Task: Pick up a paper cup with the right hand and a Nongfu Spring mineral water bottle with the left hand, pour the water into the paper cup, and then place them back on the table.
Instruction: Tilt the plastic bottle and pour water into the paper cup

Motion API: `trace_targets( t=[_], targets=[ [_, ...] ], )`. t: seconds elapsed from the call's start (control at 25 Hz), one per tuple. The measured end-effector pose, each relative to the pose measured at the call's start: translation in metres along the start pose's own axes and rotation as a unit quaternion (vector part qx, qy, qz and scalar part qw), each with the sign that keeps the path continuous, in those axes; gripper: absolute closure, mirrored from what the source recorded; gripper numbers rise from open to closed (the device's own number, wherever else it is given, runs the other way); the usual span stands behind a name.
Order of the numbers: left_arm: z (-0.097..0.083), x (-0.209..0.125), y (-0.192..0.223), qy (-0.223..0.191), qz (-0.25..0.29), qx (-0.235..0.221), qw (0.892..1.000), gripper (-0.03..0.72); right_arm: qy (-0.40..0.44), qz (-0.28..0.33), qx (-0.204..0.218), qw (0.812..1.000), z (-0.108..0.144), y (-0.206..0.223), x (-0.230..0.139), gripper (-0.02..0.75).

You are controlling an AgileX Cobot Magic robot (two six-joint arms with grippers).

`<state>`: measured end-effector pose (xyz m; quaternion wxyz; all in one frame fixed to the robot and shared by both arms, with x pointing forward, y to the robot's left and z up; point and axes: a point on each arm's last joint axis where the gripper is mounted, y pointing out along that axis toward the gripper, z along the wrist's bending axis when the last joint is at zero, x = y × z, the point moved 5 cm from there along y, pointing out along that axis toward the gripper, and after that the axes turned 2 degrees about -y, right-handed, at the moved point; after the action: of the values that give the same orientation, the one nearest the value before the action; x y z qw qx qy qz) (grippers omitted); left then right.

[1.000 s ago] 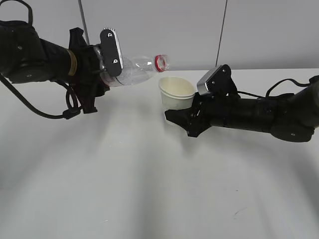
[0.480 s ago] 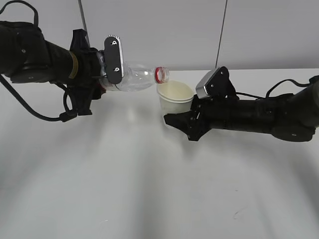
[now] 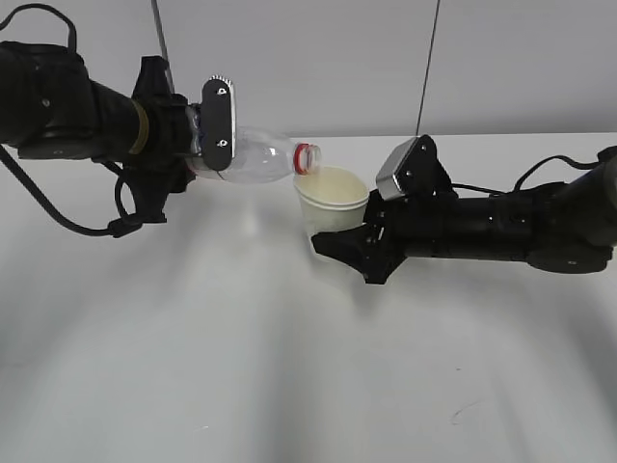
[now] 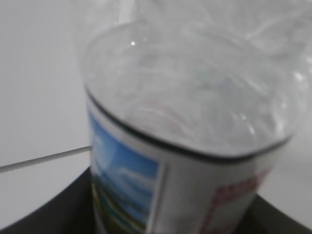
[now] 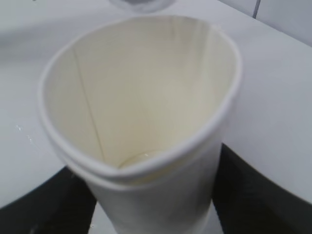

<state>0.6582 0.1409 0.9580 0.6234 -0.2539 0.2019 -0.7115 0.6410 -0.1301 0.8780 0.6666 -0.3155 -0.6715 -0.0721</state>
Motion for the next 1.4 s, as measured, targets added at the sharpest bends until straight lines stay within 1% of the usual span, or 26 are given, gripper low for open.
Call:
trace_targets(
  t=[0.28,0.72,0.96,1.4],
  targets=[
    [0.001,0.000,0.000,0.023,0.002,0.005,1.000,0.297,0.001,0.014,0.000,1.000,0.000,0.000,-0.004,0.234],
    [0.002,0.001,0.000,0.045,0.004,0.009,0.999,0.297,-0.002,0.034,-0.003,0.999,0.000,0.000,-0.010,0.234],
    [0.001,0.006,-0.002,0.056,0.005,0.009,0.998,0.298,0.013,0.045,0.000,0.999,0.003,0.007,-0.026,0.234],
    [0.002,0.004,-0.002,0.075,0.013,0.012,0.997,0.299,0.018,-0.008,0.023,1.000,0.010,0.010,-0.017,0.234]
  ],
)
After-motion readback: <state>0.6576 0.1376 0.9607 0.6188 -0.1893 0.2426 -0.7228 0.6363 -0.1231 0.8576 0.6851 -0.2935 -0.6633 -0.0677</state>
